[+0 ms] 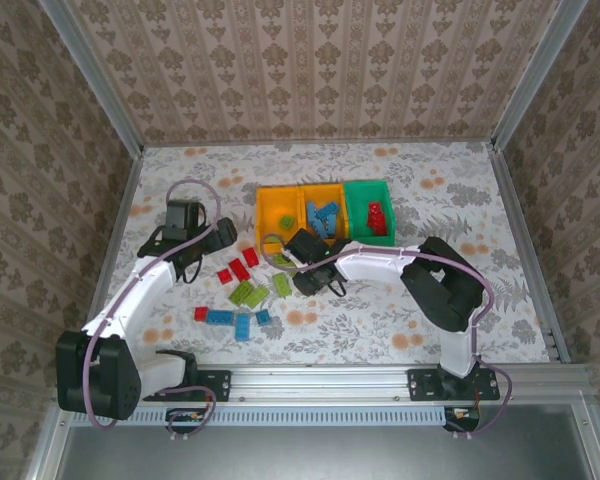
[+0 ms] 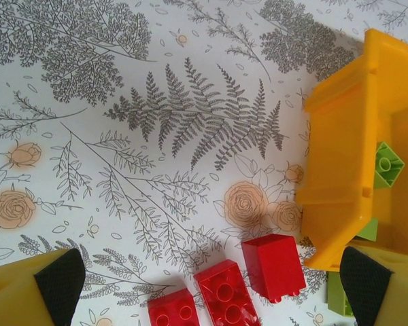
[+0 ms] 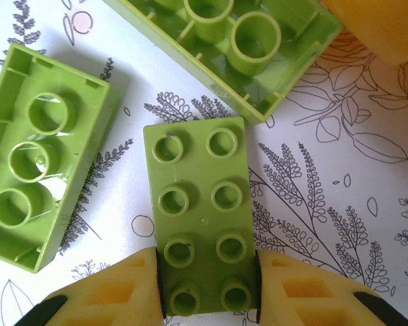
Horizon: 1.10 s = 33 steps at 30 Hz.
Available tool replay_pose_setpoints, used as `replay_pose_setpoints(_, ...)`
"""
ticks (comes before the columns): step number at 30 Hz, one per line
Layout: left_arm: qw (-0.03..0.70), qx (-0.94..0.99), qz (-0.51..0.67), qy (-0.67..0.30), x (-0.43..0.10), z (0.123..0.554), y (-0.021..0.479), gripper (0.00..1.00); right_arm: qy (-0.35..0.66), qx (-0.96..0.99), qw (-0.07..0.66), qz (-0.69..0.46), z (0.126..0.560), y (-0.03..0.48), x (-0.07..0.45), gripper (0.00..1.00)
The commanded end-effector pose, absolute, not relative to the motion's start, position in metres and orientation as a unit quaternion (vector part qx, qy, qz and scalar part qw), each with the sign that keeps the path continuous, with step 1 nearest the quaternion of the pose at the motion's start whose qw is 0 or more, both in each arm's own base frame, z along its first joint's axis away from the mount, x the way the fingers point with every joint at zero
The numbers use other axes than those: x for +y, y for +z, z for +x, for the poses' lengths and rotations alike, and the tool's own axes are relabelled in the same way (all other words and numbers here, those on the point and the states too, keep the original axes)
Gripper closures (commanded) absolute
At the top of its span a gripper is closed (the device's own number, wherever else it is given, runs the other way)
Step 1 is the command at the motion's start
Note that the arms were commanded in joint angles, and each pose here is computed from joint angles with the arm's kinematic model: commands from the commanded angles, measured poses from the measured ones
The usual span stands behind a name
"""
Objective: Sort the legos into containers by color
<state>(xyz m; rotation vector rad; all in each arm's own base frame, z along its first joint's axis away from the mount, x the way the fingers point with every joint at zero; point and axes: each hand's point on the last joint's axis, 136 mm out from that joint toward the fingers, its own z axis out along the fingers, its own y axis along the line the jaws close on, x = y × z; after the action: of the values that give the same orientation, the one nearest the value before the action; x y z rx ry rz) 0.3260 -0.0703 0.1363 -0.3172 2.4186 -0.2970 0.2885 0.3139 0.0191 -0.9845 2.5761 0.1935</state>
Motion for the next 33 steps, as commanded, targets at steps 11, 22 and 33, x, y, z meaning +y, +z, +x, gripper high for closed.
replay_pose_setpoints(11,0.314,0.939,-0.097,-0.104,-0.087,0.313,0.127,0.00,0.159,0.908,0.230,-0.311,0.279,0.097,0.315,0.75)
replay_pose_setpoints(22,0.287,0.954,-0.044,-0.073,-0.118,0.279,0.107,0.00,0.202,0.938,0.248,-0.135,0.371,0.138,0.336,0.78)
replay_pose_setpoints(33,0.272,0.960,0.017,-0.069,-0.174,0.258,0.097,0.01,0.225,0.945,0.235,-0.045,0.423,0.128,0.345,0.68)
